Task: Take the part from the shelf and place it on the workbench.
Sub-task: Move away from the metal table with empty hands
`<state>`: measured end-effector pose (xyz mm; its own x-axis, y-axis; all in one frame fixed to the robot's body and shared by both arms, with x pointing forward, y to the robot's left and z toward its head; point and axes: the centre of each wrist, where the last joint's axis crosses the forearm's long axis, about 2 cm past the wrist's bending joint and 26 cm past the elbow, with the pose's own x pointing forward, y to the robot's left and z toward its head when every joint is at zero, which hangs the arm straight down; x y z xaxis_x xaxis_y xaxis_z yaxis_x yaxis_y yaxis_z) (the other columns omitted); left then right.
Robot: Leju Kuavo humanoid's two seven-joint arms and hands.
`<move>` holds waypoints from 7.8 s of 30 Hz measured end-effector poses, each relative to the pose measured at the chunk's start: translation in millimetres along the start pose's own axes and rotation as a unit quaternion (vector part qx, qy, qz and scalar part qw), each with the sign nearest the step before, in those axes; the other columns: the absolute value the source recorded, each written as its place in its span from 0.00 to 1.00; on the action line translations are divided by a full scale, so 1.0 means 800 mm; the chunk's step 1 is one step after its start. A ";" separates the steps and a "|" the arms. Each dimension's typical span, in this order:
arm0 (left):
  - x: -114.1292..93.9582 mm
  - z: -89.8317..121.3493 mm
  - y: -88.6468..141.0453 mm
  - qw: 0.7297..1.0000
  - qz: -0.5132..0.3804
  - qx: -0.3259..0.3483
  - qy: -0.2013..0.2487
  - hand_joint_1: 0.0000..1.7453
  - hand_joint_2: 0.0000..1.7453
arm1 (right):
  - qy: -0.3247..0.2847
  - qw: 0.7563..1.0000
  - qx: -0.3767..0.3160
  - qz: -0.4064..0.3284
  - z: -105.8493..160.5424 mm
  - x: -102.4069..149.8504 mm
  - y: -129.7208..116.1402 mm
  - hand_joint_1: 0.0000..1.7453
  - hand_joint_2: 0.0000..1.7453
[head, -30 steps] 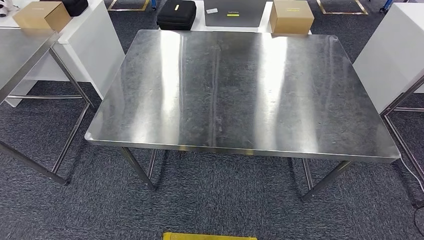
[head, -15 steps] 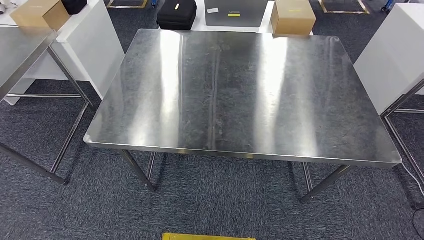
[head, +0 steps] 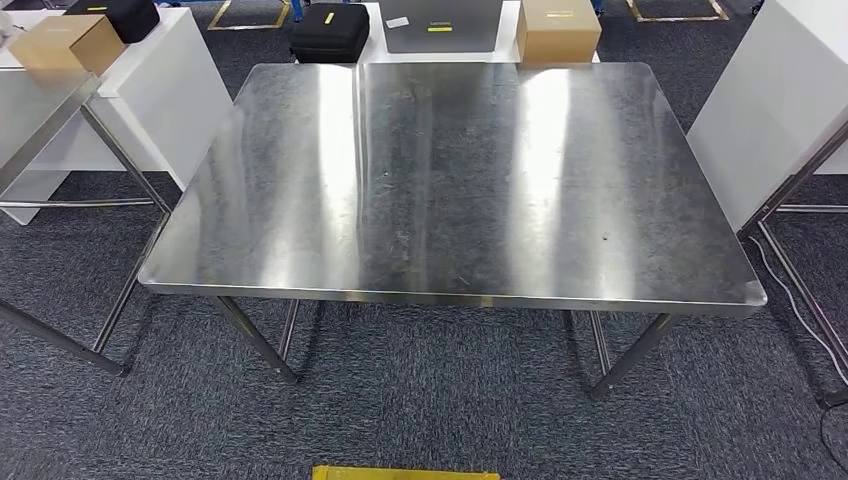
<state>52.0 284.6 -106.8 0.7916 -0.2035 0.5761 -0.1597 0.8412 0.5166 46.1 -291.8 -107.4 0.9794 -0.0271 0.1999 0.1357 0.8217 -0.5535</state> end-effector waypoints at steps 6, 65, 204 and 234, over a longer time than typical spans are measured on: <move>-0.001 0.000 0.000 1.000 0.000 0.000 0.000 0.00 0.00 | 0.001 1.000 0.000 0.002 0.000 -0.002 0.000 0.00 1.00; 0.000 0.001 -0.002 1.000 0.008 -0.003 -0.006 0.00 0.00 | -0.002 1.000 -0.002 0.003 -0.004 -0.001 -0.006 0.00 1.00; 0.020 -0.010 -0.005 0.999 0.020 -0.012 -0.028 0.00 0.00 | -0.006 1.000 -0.007 -0.007 -0.011 0.007 -0.016 0.00 1.00; 0.021 -0.010 -0.005 0.999 0.017 -0.012 -0.030 0.00 0.00 | -0.007 1.000 -0.007 -0.010 -0.012 0.008 -0.016 0.00 1.00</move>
<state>70.2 281.4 -104.5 0.7494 -0.2025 0.6304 -0.1723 0.8597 0.4809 52.2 -307.8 -106.7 0.9744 -0.0359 0.2218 0.1577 0.8125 -0.5613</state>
